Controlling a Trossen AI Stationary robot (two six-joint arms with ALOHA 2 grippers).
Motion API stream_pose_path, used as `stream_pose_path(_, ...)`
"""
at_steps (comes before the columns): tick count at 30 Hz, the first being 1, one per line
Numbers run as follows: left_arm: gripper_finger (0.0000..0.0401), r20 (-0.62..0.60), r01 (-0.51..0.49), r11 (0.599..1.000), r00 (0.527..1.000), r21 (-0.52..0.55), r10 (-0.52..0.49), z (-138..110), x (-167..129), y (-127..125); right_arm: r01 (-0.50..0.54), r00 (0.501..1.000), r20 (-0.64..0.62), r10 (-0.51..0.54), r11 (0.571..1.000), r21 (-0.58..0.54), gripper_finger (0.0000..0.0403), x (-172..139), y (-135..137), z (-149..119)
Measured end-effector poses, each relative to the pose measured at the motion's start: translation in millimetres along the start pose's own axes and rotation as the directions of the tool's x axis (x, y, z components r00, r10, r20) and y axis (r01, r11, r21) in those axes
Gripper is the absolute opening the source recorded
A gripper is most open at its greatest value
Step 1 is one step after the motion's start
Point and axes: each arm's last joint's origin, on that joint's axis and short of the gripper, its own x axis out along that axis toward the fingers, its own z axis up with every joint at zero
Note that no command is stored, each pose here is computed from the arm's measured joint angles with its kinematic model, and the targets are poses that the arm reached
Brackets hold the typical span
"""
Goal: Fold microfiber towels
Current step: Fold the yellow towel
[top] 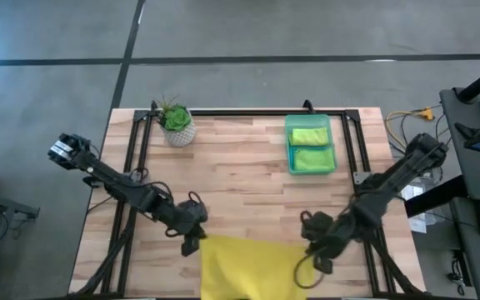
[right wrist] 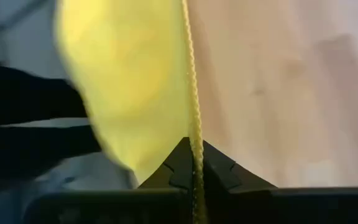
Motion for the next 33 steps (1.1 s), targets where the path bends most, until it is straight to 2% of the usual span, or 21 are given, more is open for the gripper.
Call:
stream_pose_path(6, 0.0000, -0.019, -0.147, 0.989, 0.989, -0.028, 0.147, -12.6, 16.7, 37.1, 0.188, 0.982, -0.013, -0.189, 0.982, -0.020, 0.0008, 36.9, -42.3, 13.3)
stream_pose_path(11, 0.0000, 0.006, -0.234, 0.972, 0.972, -0.003, 0.234, -11.5, 20.1, 56.4, 0.283, 0.959, -0.027, -0.283, 0.959, -0.020, 0.0008, 48.2, -77.6, 29.1)
stream_pose_path(20, 0.0000, 0.023, -0.372, 0.927, 0.928, 0.046, 0.372, 1.1, 34.0, 88.8, 0.395, 0.919, -0.015, -0.394, 0.919, 0.015, 0.0008, 52.6, -123.3, 44.4)
stream_pose_path(28, 0.0000, -0.029, -0.460, 0.888, 0.888, -0.023, 0.459, 10.7, 51.1, 118.4, 0.440, 0.897, -0.007, -0.441, 0.893, 0.094, 0.0009, 50.4, -148.8, 55.3)
stream_pose_path(33, 0.0000, -0.033, -0.466, 0.884, 0.885, -0.036, 0.465, 14.4, 51.6, 125.2, 0.448, 0.893, -0.006, -0.449, 0.889, 0.094, 0.0009, 47.9, -156.4, 60.8)
